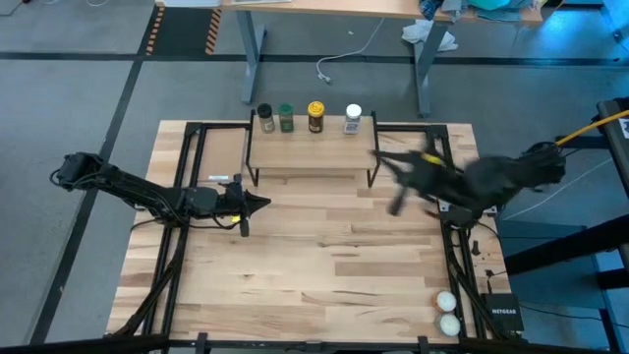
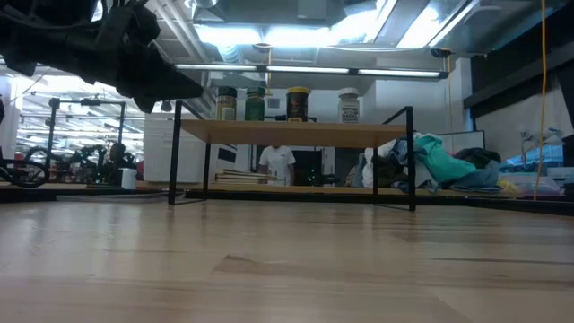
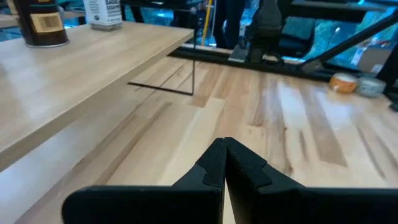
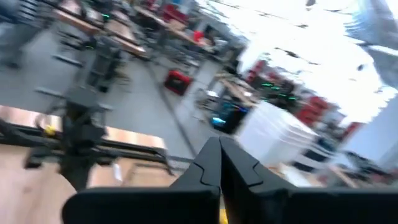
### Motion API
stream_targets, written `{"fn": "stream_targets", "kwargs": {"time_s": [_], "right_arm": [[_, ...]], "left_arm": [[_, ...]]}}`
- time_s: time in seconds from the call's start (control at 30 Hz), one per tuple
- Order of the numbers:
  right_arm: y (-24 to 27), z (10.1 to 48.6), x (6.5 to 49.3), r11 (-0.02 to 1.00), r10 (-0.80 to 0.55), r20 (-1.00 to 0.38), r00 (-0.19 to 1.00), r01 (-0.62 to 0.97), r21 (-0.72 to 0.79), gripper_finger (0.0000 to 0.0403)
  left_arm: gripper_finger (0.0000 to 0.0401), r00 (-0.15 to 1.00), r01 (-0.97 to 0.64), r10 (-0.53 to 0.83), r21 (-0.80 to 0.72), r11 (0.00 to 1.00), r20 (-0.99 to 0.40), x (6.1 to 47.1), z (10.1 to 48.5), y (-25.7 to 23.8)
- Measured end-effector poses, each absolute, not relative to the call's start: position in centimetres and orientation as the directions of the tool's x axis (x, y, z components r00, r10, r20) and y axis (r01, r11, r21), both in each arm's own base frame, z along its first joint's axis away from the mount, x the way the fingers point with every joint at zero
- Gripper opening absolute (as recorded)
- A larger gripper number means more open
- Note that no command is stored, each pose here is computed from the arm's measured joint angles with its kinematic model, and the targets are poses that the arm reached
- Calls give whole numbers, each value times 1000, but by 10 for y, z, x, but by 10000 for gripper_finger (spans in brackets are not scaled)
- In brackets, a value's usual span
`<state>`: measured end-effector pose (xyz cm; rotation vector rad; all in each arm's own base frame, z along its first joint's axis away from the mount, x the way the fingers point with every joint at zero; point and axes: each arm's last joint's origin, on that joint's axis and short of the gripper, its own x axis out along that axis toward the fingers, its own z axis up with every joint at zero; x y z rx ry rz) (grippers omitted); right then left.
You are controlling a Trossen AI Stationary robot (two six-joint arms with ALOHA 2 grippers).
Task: Shelf spices
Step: Return to Home Position
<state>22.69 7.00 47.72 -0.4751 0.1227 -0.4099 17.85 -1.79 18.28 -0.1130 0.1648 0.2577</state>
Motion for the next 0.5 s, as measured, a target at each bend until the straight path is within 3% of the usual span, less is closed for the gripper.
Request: {"fn": "stream_targets", "kwargs": {"time_s": [0.2,0.5], "right_arm": [[85,462,146,751,-522,3,853,461,-472,0],[87,358,88,789,-495,-6,869,447,-421,0]], "left_arm": [[0,948,-283,271,-54,958,-164,179,184,-17],[0,938,-323,316,-26,946,-144,179,186,-8]]}}
